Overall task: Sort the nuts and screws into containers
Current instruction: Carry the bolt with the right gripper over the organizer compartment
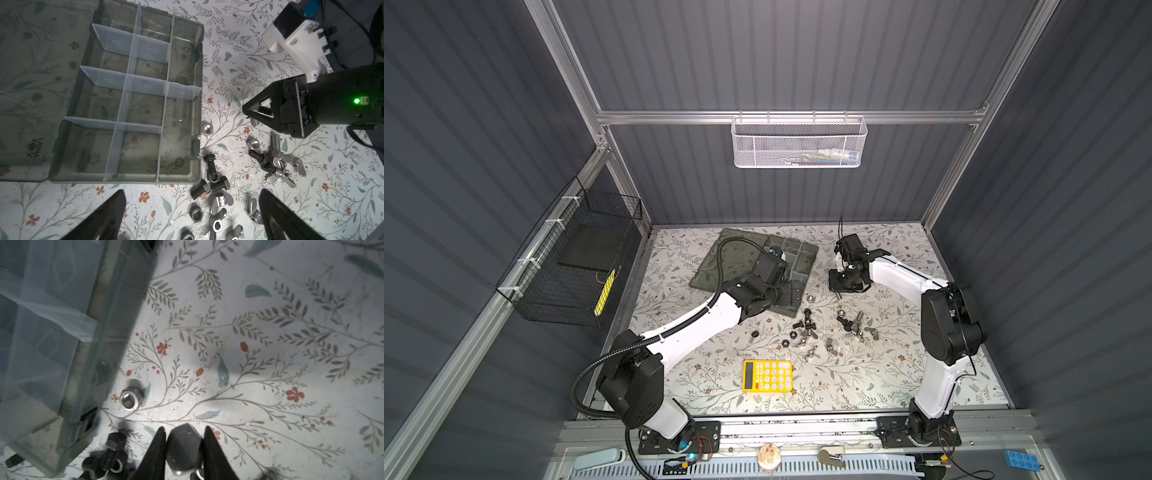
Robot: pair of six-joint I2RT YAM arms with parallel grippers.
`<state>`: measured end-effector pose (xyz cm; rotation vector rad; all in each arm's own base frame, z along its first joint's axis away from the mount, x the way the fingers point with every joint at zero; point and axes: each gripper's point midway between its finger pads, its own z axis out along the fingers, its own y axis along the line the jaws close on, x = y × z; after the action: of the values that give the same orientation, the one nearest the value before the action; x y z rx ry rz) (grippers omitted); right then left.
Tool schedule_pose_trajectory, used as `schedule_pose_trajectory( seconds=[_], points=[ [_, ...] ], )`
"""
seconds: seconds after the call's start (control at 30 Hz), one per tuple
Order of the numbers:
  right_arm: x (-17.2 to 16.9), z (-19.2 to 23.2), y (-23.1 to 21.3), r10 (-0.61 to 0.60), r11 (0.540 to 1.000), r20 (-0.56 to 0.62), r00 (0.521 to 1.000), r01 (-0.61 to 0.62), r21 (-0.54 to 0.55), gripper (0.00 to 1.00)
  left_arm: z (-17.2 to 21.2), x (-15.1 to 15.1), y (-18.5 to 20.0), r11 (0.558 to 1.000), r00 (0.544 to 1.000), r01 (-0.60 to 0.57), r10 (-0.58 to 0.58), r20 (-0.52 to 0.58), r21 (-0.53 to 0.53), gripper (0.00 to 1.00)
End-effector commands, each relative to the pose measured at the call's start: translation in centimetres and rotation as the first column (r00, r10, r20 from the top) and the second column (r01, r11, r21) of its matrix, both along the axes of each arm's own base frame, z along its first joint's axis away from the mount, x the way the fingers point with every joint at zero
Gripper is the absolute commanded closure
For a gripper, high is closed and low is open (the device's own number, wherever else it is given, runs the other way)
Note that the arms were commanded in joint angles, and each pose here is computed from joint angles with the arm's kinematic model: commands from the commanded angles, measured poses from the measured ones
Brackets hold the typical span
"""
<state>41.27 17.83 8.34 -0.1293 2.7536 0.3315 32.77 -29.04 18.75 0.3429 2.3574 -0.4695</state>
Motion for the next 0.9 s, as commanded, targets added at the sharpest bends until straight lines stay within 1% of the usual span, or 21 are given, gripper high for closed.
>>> schedule_pose_trajectory(
  seconds=[0.0,0.13,0.27,0.47,0.63,0.87],
  points=[
    [1.3,2.2,1.4,-0.003,0.998,0.024,1.000,0.001,0.064,0.79,4.0,0.6,0.6,1.000,0.992,0.008,-0.011,0.129,0.019,0.00],
    [3.0,3.8,2.5,-0.011,0.994,0.051,0.999,0.005,0.110,0.79,5.7,1.2,0.3,1.000,0.982,0.010,-0.008,0.191,-0.011,0.00],
    [5.4,5.4,4.2,-0.036,0.982,0.080,0.996,0.021,0.188,0.79,6.6,2.0,0.4,1.000,0.971,-0.015,0.020,0.238,-0.026,0.00],
    [9.1,6.4,6.9,-0.083,0.946,0.090,0.992,0.050,0.319,0.80,7.0,2.8,0.5,0.999,0.967,-0.036,0.041,0.251,-0.023,0.00],
    [11.4,5.9,8.4,-0.108,0.925,0.075,0.991,0.073,0.372,0.80,7.0,3.0,1.1,0.999,0.965,-0.045,0.045,0.257,-0.006,0.00],
    [12.8,3.3,9.0,-0.131,0.920,0.047,0.990,0.103,0.377,0.79,6.2,3.2,2.3,0.998,0.969,-0.063,0.057,0.242,0.015,0.00]
  ],
)
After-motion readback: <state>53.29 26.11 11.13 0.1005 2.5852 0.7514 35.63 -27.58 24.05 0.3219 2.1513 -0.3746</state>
